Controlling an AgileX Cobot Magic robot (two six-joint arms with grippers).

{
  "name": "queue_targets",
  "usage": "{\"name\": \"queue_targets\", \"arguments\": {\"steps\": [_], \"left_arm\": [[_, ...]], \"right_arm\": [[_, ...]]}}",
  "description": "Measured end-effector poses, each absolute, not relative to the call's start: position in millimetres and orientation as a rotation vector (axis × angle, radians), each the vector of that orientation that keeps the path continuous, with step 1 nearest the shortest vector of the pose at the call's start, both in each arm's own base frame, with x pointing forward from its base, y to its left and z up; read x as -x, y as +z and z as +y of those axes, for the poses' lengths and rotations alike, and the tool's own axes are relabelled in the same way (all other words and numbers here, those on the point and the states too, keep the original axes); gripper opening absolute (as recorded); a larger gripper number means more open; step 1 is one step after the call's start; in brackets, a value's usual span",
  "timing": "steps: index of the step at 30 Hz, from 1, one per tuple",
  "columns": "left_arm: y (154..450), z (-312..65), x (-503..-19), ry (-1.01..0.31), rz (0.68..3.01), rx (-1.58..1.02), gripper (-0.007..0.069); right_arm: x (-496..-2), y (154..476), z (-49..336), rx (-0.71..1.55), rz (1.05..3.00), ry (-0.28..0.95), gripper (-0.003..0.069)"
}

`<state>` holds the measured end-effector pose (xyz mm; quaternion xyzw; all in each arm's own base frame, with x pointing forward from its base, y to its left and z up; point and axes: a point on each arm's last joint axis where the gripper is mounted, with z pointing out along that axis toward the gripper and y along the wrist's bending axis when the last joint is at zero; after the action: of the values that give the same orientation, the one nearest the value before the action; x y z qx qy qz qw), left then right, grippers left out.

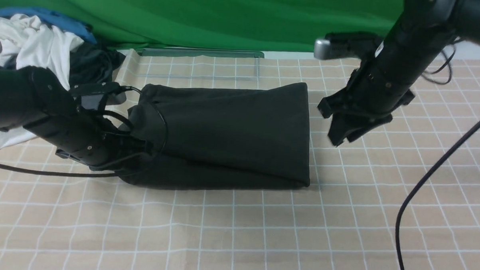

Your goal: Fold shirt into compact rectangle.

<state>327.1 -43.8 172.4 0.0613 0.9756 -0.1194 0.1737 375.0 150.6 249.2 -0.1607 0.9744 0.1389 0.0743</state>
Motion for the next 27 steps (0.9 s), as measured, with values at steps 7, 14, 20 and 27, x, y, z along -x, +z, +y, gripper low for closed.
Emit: {"name": "queue_targets", "arguments": {"steps": [7,14,20,27], "left_arm": [[187,-43,-323,-0.323,2.747,-0.218,0.0020],[187,-43,-323,-0.321,2.749,-0.223,0.0020],[187,-43,-324,-0.319,2.746,-0.222,0.0020],[209,-45,-311,-0.373,2.752,-0.193,0.0020]], "right_arm": [[-383,214,168,0.464,2.975,0.549,0.0493],[-386,179,190,0.483,3.008,0.566,0.0501],[-385,165,198,0.588,2.996,0.548,0.0228],[-373,199,185,0.696,3.011,0.410,0.0091]]}}
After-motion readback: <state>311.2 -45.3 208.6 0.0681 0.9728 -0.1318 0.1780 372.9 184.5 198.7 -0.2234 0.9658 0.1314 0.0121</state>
